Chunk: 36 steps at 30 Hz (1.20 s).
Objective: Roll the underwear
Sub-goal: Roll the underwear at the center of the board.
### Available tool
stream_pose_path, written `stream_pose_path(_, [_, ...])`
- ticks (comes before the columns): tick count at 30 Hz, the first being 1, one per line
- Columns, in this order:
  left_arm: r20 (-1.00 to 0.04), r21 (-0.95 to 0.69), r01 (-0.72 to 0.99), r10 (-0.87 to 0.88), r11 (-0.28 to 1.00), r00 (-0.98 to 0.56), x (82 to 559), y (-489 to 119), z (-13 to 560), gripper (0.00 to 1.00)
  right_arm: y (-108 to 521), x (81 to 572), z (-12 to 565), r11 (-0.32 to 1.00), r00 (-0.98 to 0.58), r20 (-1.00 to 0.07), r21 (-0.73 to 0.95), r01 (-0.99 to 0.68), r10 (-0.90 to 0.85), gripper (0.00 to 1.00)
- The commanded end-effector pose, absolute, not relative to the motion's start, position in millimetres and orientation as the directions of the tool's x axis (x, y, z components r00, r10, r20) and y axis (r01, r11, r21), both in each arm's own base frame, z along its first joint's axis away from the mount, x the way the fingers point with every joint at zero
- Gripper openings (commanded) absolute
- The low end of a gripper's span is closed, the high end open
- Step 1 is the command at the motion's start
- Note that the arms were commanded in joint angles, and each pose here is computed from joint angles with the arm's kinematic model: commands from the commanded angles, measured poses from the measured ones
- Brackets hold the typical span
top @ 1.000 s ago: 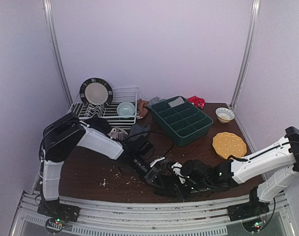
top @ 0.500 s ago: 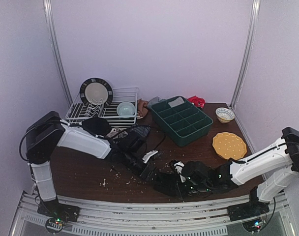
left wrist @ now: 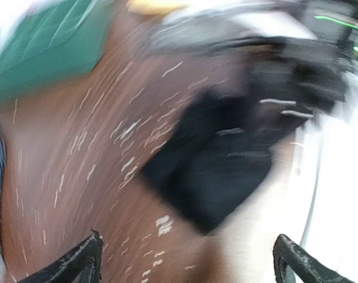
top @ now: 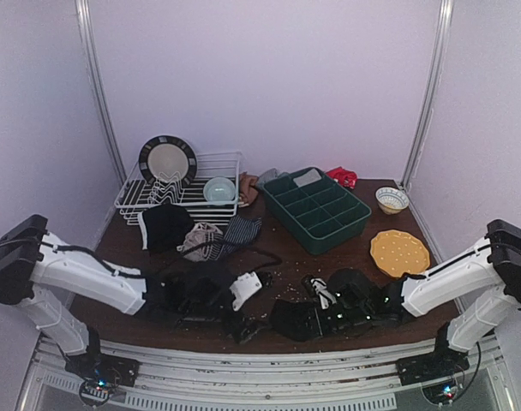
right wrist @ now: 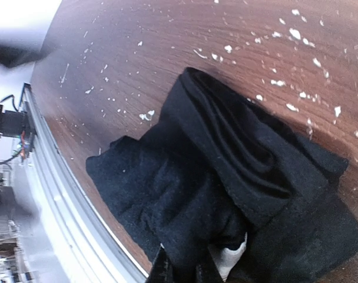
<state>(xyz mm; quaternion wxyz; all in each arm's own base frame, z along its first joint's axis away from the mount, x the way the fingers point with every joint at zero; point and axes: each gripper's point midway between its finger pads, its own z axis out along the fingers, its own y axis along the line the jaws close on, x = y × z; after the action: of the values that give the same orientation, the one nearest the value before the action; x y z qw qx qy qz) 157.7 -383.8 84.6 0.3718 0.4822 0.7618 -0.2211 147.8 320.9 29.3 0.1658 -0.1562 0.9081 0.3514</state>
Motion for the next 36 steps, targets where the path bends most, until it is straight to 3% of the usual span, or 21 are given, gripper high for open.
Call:
stream_pose_path(1, [-0.879, 0.365, 0.911, 0.394, 0.190, 0.270, 132, -404, 141, 0.98, 301, 126, 3, 0.725, -0.954, -0.228, 0.622, -0.297, -0.196, 0.00])
stream_pose_path(4, [-0.836, 0.446, 0.895, 0.364, 0.016, 0.410, 109, -415, 141, 0.98, 299, 125, 2, 0.716, -0.964, -0.186, 0.646, -0.265, -0.189, 0.00])
stream_pose_path(13, [-0.619, 0.531, 0.800, 0.517, -0.280, 0.592, 106, -430, 83, 0.74, 298, 123, -1, 0.695, -0.976, -0.126, 0.687, -0.214, -0.176, 0.00])
stream_pose_path(22, [-0.532, 0.497, 0.777, 0.571, -0.387, 0.625, 108, -438, 50, 0.70, 301, 124, 2, 0.684, -0.977, -0.119, 0.699, -0.209, -0.176, 0.00])
stream_pose_path(26, [-0.488, 0.486, 0.772, 0.606, -0.409, 0.628, 115, -439, 31, 0.62, 301, 124, 4, 0.677, -0.978, -0.120, 0.707, -0.204, -0.169, 0.00])
stream_pose_path(33, [-0.447, 0.469, 0.799, 0.679, -0.376, 0.582, 134, -438, 8, 0.26, 300, 123, 10, 0.667, -0.979, -0.124, 0.718, -0.201, -0.161, 0.01])
stream_pose_path(34, [-0.455, 0.460, 0.808, 0.684, -0.368, 0.570, 135, -438, 7, 0.23, 300, 123, 12, 0.664, -0.979, -0.127, 0.720, -0.201, -0.159, 0.04])
stream_pose_path(36, [-0.470, 0.441, 0.823, 0.689, -0.359, 0.552, 136, -436, 6, 0.16, 301, 125, 21, 0.653, -0.977, -0.149, 0.727, -0.211, -0.150, 0.20])
